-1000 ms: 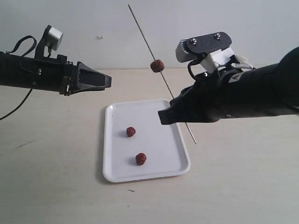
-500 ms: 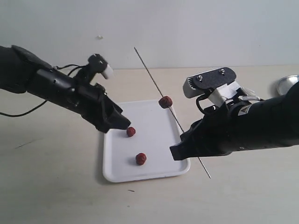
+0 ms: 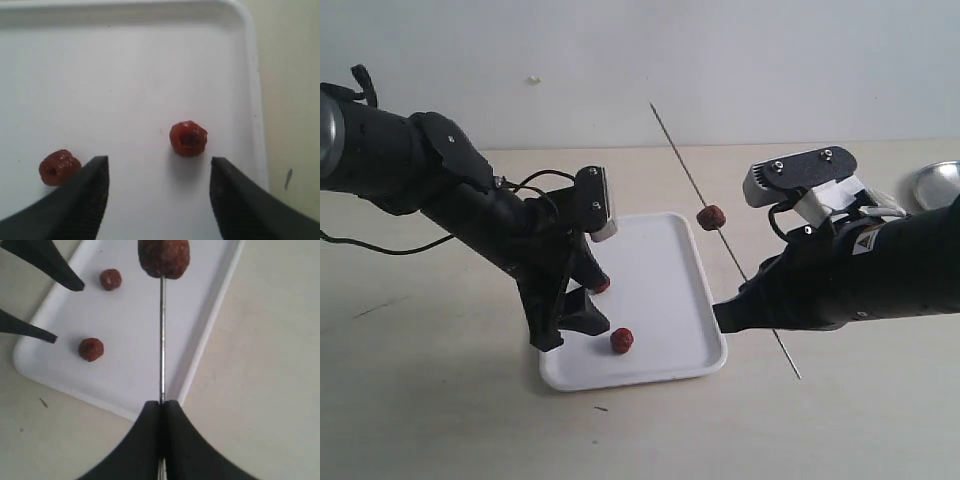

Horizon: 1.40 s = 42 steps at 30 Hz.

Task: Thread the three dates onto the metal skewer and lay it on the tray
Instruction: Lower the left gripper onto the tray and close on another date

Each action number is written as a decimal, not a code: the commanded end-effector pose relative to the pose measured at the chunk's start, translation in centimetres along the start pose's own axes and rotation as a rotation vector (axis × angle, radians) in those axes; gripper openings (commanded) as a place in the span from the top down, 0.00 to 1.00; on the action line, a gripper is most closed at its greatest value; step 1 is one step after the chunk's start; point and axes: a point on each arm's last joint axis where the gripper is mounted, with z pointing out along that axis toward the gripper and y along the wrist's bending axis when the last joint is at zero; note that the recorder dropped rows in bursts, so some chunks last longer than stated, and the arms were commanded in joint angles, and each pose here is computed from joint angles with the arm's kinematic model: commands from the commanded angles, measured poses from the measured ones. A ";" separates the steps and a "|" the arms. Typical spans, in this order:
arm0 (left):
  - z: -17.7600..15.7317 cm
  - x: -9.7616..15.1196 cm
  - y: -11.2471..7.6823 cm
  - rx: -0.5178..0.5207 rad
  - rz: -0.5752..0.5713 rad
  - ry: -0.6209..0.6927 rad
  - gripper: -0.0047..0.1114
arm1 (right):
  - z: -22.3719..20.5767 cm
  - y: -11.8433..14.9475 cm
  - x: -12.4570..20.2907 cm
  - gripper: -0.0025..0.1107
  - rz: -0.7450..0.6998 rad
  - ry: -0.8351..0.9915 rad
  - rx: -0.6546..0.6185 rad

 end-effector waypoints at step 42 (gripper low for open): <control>5.5 -4.5 -2.0 0.034 0.350 0.369 0.44 | -0.2 -0.5 1.0 0.98 -0.006 0.096 0.001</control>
